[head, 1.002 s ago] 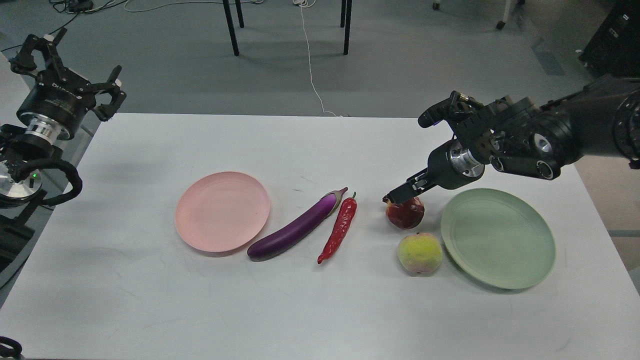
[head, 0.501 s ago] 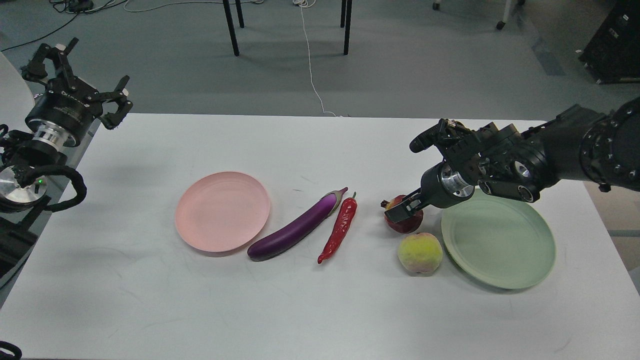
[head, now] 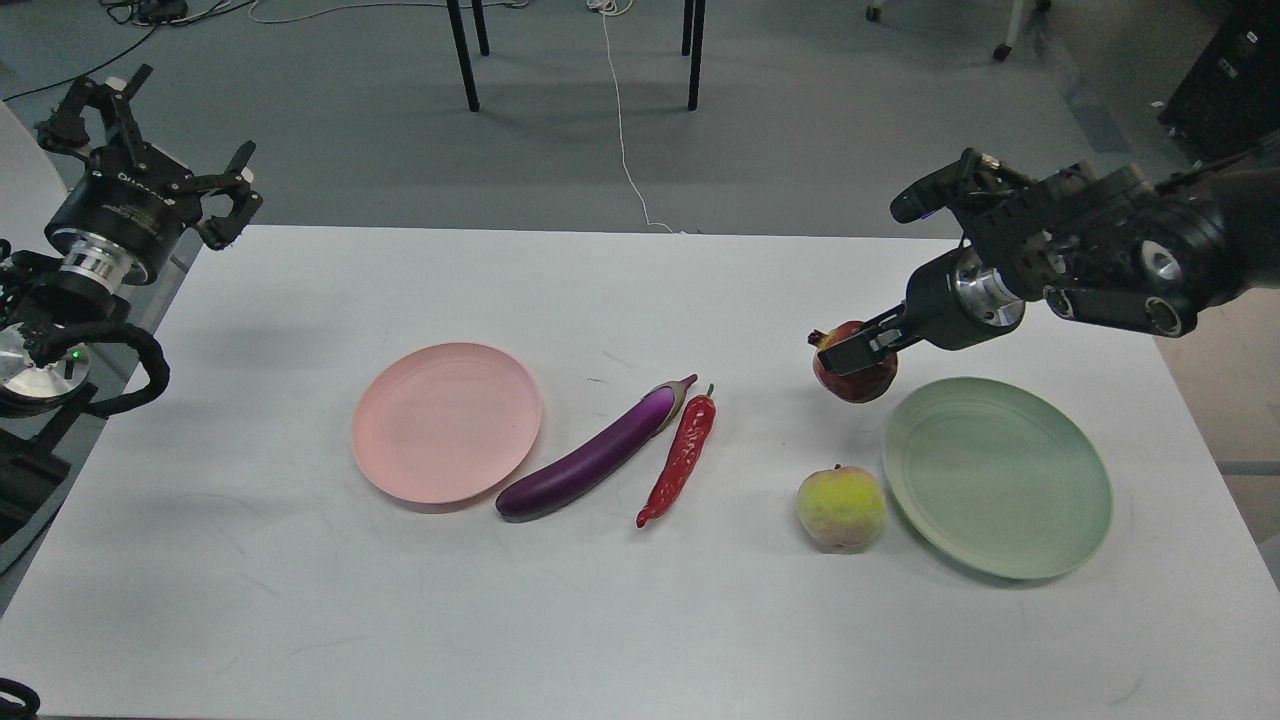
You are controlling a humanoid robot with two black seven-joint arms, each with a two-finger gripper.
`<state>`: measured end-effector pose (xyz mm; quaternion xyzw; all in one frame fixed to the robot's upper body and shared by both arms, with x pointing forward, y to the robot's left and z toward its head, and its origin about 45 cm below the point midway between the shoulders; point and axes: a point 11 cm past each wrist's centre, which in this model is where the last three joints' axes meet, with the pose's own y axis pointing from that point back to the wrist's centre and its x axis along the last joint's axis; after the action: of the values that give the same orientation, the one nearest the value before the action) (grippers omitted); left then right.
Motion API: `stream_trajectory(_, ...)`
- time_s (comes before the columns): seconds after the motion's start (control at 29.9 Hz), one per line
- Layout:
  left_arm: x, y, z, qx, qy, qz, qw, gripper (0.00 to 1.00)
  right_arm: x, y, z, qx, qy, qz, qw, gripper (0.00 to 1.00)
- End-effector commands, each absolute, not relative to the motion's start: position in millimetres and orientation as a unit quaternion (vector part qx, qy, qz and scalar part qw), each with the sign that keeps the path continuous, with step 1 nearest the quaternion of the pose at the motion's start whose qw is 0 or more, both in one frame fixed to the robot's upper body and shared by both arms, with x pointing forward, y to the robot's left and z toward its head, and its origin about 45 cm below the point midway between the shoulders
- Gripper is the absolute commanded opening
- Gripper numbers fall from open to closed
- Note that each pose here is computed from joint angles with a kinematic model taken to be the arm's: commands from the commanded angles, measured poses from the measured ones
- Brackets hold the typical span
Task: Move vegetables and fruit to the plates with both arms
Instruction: 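Lift the pomegranate and place it on the green plate with the right gripper, then move the right gripper to the yellow-green peach and grasp it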
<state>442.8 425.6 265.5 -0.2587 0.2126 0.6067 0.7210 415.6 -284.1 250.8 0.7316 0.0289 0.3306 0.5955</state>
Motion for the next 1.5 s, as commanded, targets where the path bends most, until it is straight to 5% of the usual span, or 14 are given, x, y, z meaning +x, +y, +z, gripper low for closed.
stream_trajectory(0.0, 441, 432, 269, -0.257, 0.208, 0.611, 0.719, 0.98, 396, -326, 238, 0.726, 0.036, 0.304, 0.616, 0.46)
stream_trajectory(0.53, 442, 429, 266, -0.256, 0.211, 0.609, 0.720, 0.98, 354, -373, 185, 0.737, 0.046, 0.233, 0.633, 0.67)
stream_trajectory(0.9, 441, 431, 267, -0.256, 0.209, 0.611, 0.719, 0.98, 374, -391, 232, 0.725, -0.010, 0.263, 0.636, 0.89)
stream_trajectory(1.14, 442, 431, 269, -0.257, 0.208, 0.610, 0.720, 0.98, 389, -331, 261, 0.758, -0.016, 0.305, 0.577, 0.90)
stream_trajectory(1.47, 442, 431, 270, -0.255, 0.207, 0.609, 0.722, 0.98, 363, -254, 227, 0.793, 0.071, 0.295, 0.528, 0.90)
